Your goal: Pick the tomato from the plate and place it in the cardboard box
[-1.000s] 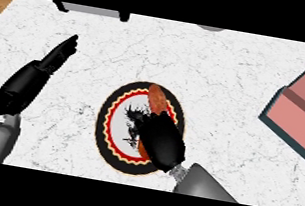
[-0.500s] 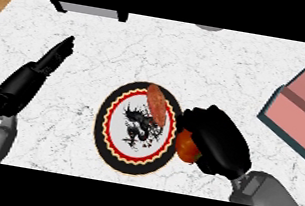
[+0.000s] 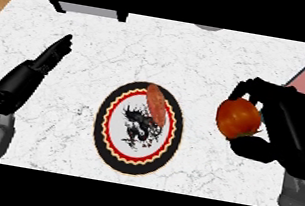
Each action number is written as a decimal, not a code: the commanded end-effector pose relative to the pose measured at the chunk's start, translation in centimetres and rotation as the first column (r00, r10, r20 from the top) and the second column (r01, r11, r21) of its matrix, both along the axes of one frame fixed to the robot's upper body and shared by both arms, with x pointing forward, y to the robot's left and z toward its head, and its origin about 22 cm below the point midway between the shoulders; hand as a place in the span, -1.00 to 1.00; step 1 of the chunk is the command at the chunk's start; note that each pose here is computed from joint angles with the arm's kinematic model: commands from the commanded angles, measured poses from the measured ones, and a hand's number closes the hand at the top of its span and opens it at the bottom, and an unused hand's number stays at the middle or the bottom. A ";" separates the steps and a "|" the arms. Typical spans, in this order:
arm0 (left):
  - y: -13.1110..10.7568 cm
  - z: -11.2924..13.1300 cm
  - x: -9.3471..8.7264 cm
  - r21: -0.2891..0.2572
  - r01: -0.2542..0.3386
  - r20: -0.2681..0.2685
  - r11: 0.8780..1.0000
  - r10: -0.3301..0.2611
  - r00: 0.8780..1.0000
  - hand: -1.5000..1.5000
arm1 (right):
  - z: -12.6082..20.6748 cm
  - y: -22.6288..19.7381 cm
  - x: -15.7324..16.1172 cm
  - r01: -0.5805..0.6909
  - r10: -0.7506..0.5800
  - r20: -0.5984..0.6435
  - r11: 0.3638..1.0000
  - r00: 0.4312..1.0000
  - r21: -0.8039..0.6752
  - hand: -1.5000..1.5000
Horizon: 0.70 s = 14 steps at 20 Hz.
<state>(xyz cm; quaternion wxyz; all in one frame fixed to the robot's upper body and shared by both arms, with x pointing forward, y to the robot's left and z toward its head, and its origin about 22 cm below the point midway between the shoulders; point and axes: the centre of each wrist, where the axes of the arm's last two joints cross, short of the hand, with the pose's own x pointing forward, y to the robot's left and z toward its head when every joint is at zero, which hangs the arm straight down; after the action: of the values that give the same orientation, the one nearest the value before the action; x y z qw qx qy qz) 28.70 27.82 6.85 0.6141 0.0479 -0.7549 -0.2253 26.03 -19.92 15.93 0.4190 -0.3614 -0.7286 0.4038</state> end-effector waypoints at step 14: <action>-1.8 -1.2 0.2 -0.012 0.038 -0.018 0.999 -0.038 0.999 0.00 | 3.5 -15.0 9.2 0.351 -0.354 -0.105 0.935 0.929 -0.047 1.00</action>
<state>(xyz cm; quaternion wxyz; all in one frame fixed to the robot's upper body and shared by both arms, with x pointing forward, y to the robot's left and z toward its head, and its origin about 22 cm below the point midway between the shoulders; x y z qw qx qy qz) 28.66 26.64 6.76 0.6094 0.0388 -0.7570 -0.2325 33.48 -33.22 19.75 0.5051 -0.4620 -0.6560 0.3180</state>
